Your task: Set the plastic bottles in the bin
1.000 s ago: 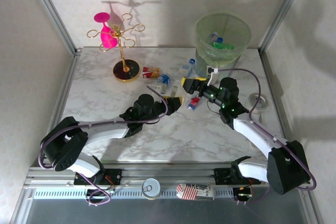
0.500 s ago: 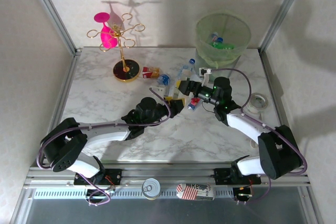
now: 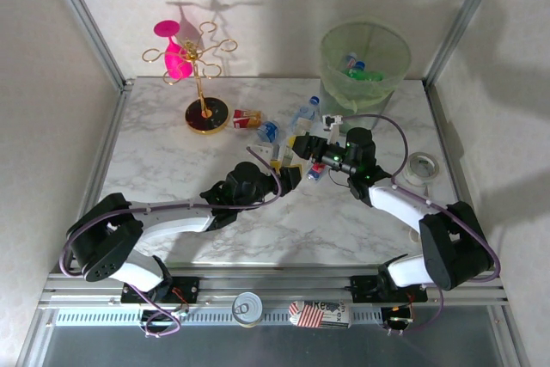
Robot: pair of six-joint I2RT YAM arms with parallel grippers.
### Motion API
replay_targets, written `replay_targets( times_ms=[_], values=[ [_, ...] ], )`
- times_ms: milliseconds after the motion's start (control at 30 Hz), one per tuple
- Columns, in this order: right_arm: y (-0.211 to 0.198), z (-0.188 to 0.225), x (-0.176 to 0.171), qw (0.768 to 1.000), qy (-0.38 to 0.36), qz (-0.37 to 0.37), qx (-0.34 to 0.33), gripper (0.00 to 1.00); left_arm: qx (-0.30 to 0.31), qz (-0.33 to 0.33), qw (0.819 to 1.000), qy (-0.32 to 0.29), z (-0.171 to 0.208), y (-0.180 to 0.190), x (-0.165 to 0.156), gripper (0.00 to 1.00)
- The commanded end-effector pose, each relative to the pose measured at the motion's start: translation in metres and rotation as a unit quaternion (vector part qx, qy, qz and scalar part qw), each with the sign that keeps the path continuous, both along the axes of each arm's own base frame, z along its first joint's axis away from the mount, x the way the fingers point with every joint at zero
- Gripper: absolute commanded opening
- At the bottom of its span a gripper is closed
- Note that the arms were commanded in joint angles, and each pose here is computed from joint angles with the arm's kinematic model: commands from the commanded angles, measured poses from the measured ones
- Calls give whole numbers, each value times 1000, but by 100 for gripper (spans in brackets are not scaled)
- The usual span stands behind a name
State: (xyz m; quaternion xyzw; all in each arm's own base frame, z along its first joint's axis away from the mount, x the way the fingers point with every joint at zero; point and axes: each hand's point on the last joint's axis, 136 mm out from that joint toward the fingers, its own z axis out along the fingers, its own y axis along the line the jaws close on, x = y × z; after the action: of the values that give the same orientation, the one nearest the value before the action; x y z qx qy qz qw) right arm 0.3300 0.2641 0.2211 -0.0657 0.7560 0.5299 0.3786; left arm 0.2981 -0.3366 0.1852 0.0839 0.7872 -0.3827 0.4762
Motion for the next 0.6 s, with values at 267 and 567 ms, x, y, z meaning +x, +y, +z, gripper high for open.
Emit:
replay_targets(
  times_ms=[267,567],
  values=[
    [-15,20,26,996,-37,-61,-46,52,-44,63,996,-43,42,26,2,100],
    [-68,115,73,978,-139,-143,-55,51,-36,198,979,-42,42,99,19,100]
  ],
)
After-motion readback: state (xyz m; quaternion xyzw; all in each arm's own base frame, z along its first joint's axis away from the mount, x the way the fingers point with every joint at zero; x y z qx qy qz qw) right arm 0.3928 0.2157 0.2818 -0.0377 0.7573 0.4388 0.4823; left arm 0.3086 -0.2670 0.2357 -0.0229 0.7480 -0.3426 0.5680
